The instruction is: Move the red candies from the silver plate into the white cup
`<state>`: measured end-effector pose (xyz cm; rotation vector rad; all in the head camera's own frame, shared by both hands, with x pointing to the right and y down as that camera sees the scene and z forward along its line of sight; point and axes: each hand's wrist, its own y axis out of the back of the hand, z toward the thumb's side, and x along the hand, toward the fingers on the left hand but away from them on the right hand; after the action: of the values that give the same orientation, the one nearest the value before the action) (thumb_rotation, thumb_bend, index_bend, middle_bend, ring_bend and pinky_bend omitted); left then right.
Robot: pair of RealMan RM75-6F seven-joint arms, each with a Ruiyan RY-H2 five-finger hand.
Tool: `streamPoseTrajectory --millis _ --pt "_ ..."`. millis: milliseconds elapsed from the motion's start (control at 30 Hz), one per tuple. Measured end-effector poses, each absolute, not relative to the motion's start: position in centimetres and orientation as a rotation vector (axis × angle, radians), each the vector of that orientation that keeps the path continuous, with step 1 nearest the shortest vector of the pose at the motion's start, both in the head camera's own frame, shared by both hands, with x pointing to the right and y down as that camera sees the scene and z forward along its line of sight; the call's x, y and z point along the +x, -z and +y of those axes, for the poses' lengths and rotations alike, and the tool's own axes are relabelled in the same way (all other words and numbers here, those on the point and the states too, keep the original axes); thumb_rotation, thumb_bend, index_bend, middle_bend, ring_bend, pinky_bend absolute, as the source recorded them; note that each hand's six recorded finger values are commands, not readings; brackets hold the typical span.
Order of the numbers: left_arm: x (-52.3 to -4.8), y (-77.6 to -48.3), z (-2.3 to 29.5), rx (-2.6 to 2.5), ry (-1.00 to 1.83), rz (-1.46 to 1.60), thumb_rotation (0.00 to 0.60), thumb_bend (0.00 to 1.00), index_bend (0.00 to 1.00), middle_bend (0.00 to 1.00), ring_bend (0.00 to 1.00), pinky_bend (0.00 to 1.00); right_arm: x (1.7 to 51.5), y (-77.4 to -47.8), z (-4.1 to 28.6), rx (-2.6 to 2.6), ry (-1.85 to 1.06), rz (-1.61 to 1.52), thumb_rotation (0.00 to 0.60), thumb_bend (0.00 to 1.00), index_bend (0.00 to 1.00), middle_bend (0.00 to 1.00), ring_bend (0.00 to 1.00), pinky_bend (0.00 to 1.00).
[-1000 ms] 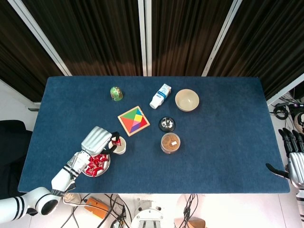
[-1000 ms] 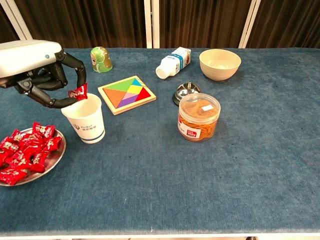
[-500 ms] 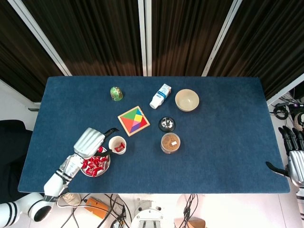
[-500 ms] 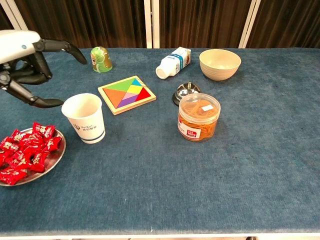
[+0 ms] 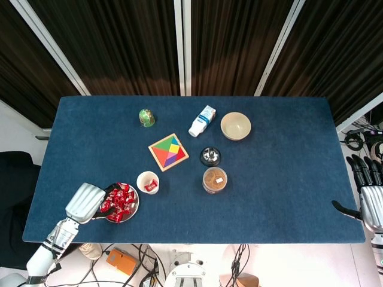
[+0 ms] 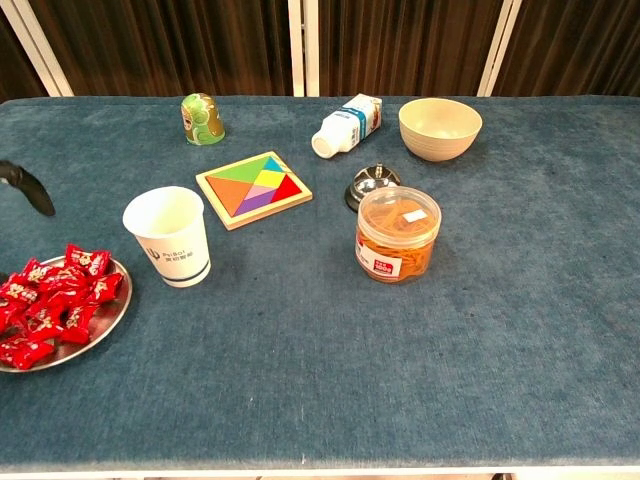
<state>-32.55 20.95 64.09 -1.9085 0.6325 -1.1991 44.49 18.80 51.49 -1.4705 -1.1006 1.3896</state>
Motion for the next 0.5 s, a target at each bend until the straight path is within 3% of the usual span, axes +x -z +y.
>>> streamPoseTrajectory --millis 233,500 --pt "-31.9 -67.0 22.7 -1.870 1.249 0.468 0.600 0.25 0.36 0.95 0.92 0.83 44.5 -51.3 18.8 -1.467 -1.389 -1.095 0.600 0.16 0.00 0.12 0.00 0.10" --pt "-31.4 -67.9 23.0 -1.860 1.254 0.395 0.600 0.25 0.38 0.95 0.92 0.83 44.8 -51.5 19.0 -1.469 -1.402 -1.105 0.600 0.16 0.00 0.12 0.00 0.10"
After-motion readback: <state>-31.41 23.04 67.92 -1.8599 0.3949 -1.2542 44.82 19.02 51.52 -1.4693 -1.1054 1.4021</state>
